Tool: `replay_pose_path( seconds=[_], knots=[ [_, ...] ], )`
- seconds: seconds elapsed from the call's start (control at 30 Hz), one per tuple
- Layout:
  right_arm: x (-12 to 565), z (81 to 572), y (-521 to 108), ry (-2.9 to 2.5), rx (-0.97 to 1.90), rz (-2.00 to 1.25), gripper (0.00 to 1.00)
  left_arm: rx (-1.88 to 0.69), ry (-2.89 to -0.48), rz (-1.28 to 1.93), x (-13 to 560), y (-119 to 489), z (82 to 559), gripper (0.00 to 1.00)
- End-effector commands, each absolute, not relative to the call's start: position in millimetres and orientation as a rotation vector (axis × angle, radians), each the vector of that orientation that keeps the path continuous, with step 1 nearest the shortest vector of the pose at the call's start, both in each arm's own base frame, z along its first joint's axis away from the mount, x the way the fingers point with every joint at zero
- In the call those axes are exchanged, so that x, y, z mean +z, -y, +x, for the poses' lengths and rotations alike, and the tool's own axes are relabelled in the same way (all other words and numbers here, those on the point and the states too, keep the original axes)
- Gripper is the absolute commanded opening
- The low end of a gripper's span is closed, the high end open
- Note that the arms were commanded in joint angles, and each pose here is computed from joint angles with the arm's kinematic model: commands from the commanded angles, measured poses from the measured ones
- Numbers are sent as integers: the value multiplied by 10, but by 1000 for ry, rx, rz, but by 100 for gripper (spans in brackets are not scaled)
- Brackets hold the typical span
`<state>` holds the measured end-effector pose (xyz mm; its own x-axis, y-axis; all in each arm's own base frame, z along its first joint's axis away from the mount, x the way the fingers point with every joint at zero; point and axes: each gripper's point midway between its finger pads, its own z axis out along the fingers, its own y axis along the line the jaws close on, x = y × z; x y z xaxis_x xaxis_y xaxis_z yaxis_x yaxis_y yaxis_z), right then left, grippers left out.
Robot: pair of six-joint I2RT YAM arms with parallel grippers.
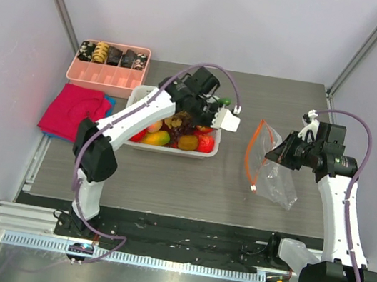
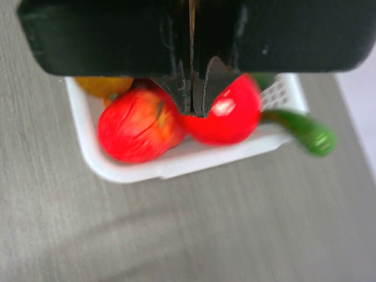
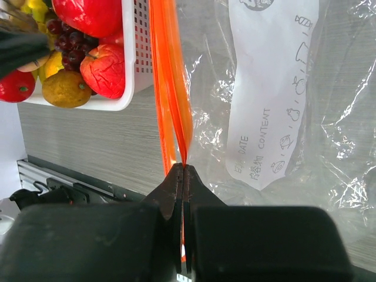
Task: Place the food in the zip-top bag and seal the zipper
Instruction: Pick up the fake fruit from the bin.
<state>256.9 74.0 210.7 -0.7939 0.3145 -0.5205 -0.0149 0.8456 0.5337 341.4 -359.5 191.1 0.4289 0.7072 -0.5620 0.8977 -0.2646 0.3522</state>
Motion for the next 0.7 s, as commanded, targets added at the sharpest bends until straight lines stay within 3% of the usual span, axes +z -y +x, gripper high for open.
replay_pose_path(
  seconds=[0.0,0.2,0.37,0.67],
  knots=[
    [2290,2649,-797,-2326,744,165,1,-310,-1240,1892,2813,3397,3531,0],
    [2421,2670,-928,-2280,859,164,1,-309,-1256,1753,3169,3273,3619,0],
    [2751,2668,-1148,-2173,1073,182,1,-404,-1266,1467,3808,3291,3617,0],
    [3154,2691,-1419,-1969,1483,312,1,-892,-1215,829,5261,3338,3267,0]
  ],
)
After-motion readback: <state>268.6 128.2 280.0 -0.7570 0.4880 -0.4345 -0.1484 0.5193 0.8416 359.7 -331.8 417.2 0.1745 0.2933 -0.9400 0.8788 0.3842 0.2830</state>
